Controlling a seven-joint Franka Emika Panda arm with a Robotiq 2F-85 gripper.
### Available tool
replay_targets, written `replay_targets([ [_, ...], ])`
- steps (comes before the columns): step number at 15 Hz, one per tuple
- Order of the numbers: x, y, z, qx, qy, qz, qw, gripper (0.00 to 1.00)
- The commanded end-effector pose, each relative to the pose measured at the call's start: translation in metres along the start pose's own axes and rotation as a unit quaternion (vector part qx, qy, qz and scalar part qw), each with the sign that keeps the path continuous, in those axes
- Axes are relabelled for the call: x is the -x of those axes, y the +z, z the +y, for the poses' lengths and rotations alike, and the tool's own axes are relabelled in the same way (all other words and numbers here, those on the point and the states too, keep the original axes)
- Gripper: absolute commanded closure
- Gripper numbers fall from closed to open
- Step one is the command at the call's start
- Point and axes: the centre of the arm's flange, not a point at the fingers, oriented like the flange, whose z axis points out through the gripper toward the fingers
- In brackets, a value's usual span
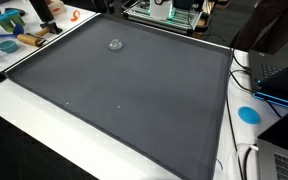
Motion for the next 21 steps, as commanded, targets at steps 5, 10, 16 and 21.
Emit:
replay_targets([
  [5, 0.000, -0.011, -0.016, 0.015, -0.018, -0.009, 0.9997, 0.00],
  [10, 0.000, -0.008, -0.018, 0.010, -0.043, -0.018, 0.9989, 0.00],
  [16, 0.005, 0.037, -0.015, 0.015, -0.211, -0.059, 0.9756, 0.00],
  [21, 0.005, 0.072, -0.017, 0.019, -0.265, -0.054, 0.9627, 0.00],
])
